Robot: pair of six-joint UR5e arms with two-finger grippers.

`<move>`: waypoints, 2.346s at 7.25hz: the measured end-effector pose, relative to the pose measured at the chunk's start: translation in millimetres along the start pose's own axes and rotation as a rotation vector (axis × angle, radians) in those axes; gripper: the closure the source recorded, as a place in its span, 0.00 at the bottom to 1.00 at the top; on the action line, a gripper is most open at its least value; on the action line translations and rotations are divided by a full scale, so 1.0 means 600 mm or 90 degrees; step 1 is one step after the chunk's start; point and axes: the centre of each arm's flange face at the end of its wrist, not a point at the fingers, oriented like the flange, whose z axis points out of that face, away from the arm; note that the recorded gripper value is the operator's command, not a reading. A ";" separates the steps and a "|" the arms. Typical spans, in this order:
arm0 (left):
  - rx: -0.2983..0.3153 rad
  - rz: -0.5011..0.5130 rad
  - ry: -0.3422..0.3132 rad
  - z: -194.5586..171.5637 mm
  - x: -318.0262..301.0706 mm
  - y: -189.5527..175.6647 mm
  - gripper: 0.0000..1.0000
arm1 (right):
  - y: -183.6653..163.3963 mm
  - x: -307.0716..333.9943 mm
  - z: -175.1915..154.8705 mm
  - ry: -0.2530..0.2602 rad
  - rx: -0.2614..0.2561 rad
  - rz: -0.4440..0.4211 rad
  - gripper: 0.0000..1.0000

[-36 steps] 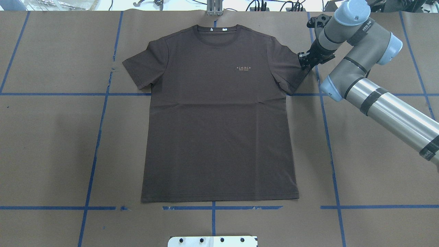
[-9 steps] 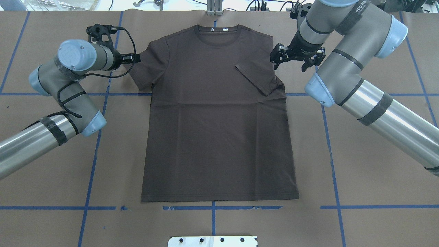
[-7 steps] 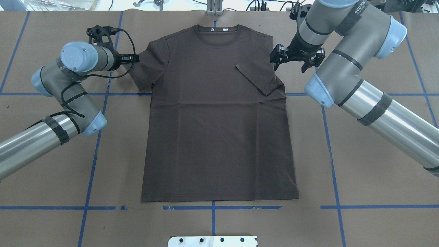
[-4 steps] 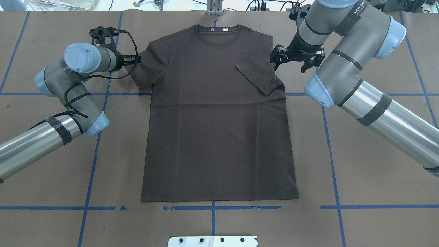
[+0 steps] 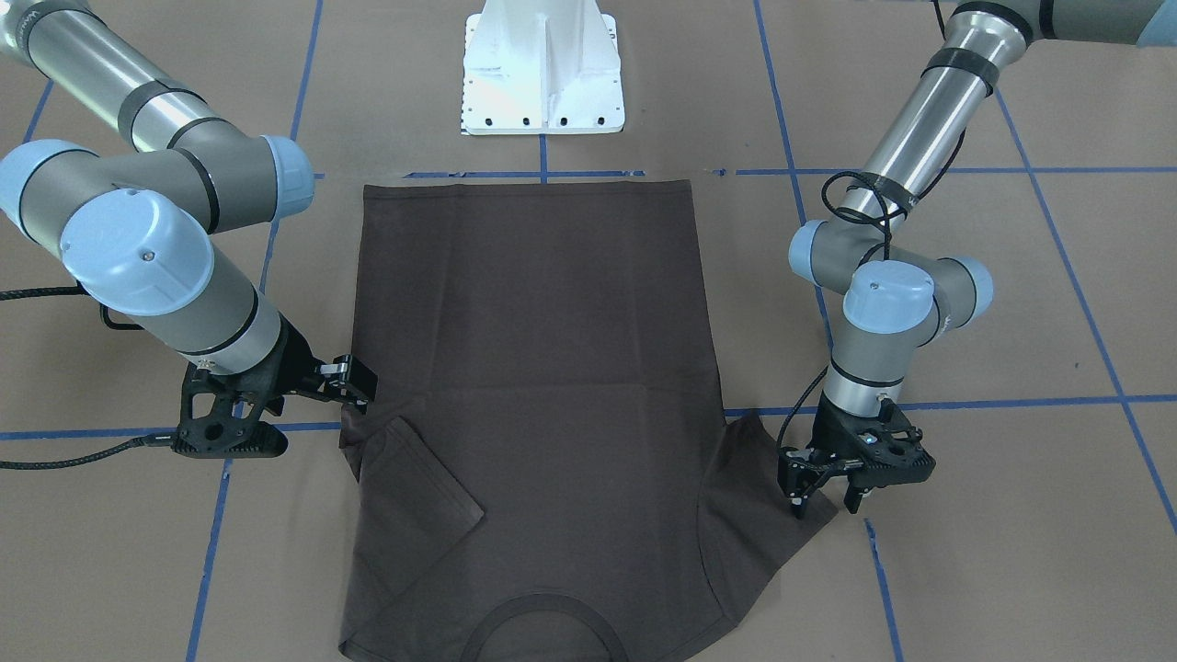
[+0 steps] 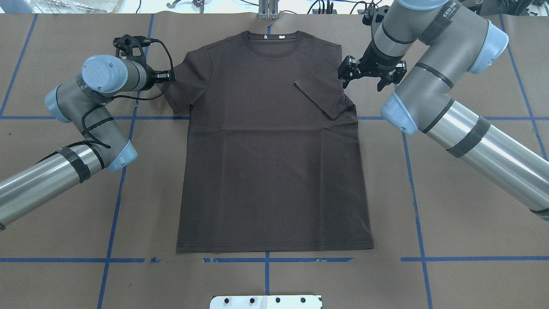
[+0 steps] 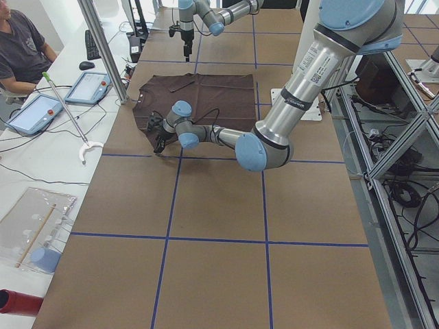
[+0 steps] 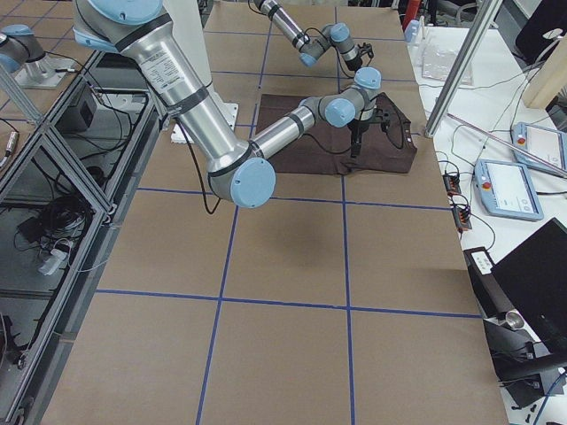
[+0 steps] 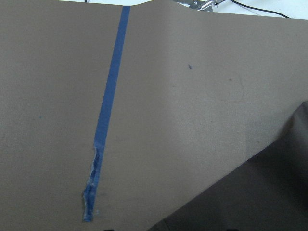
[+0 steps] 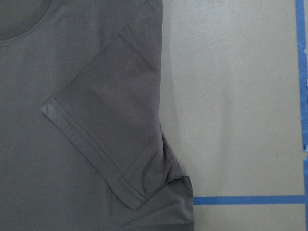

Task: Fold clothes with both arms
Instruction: 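Move the left gripper toward the other sleeve while the right gripper holds position, then fold the sleeve nearest the left gripper inward onto the shirt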

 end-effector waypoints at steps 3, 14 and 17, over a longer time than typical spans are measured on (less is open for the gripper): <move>0.002 0.003 0.005 -0.005 0.006 -0.003 1.00 | 0.000 -0.001 -0.001 0.000 0.000 0.000 0.00; -0.062 -0.113 0.003 -0.084 0.394 -0.037 1.00 | 0.011 -0.011 0.005 -0.005 -0.002 0.037 0.00; -0.062 -0.117 0.008 -0.081 0.408 -0.039 1.00 | 0.014 -0.011 0.015 -0.010 -0.001 0.037 0.00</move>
